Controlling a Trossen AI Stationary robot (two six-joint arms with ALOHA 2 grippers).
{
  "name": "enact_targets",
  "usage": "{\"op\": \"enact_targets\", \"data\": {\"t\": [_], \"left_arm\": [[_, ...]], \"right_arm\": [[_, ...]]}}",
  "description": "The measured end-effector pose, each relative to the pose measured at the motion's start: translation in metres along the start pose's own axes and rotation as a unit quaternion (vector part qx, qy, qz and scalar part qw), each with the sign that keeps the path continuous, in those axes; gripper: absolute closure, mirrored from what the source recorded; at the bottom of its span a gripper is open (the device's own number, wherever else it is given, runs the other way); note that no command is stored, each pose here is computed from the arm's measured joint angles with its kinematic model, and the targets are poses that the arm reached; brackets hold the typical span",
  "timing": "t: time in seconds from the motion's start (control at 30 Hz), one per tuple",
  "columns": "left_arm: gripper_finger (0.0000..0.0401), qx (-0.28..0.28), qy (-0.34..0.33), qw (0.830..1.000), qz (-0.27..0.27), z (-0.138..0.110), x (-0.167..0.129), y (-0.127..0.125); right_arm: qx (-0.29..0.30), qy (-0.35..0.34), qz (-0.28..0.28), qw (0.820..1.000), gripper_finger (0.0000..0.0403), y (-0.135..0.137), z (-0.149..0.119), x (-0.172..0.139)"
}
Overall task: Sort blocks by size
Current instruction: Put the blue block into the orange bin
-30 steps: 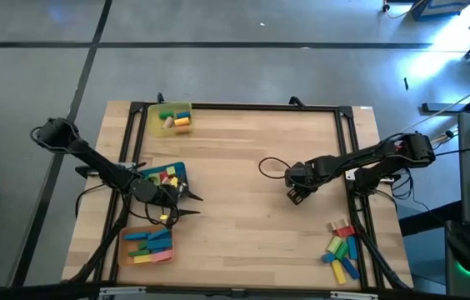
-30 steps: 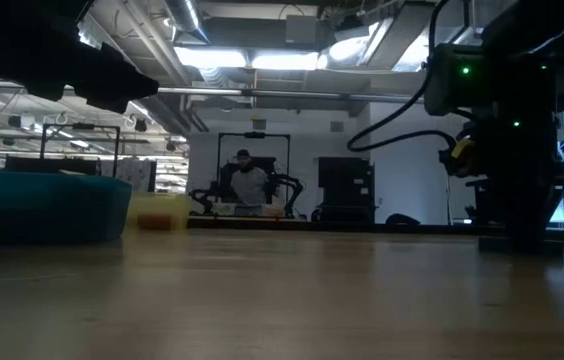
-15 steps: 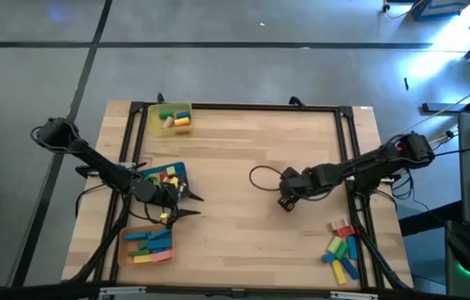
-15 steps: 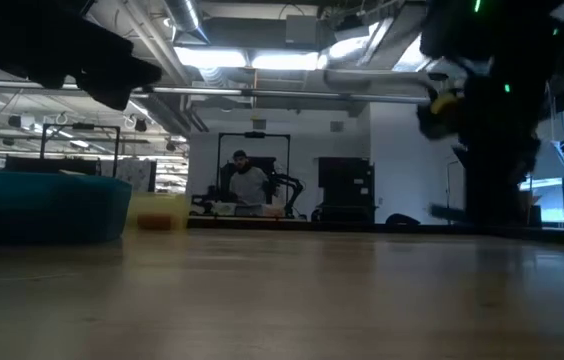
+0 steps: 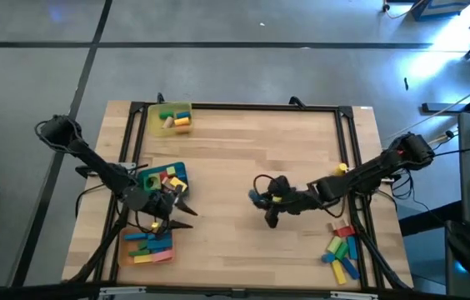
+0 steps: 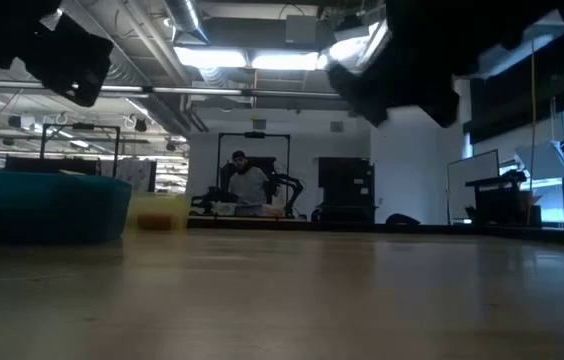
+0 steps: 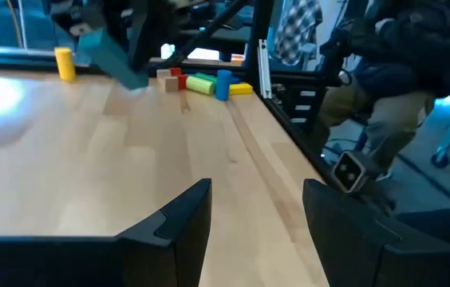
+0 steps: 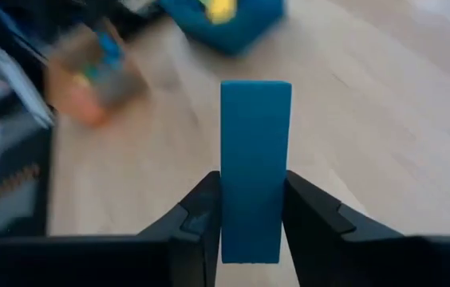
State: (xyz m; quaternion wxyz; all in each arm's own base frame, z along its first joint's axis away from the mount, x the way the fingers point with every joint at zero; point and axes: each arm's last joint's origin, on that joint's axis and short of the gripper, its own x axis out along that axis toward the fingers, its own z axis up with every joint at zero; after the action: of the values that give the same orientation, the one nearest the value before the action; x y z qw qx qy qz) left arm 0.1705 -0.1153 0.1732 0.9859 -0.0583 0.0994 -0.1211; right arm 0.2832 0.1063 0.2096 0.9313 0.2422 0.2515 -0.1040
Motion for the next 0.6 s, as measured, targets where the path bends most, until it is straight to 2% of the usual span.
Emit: {"op": "enact_targets", "data": {"t": [0.17, 0.5, 0.6], "left_arm": [[0.0219, -0.022, 0.002, 1.0, -0.019, -0.001, -0.003, -0.009], [0.0219, -0.041, -0.011, 0.999, 0.012, -0.001, -0.005, -0.011], [0.0219, -0.041, -0.011, 0.999, 0.013, -0.001, -0.005, -0.011]], "right_arm": [[-0.026, -0.043, 0.039, 0.998, 0.0294, 0.017, -0.002, 0.017], [-0.112, -0.059, 0.042, 0.991, 0.0293, 0.065, 0.006, 0.086], [-0.122, -0.07, 0.043, 0.989, 0.0293, 0.078, 0.009, 0.102]]}}
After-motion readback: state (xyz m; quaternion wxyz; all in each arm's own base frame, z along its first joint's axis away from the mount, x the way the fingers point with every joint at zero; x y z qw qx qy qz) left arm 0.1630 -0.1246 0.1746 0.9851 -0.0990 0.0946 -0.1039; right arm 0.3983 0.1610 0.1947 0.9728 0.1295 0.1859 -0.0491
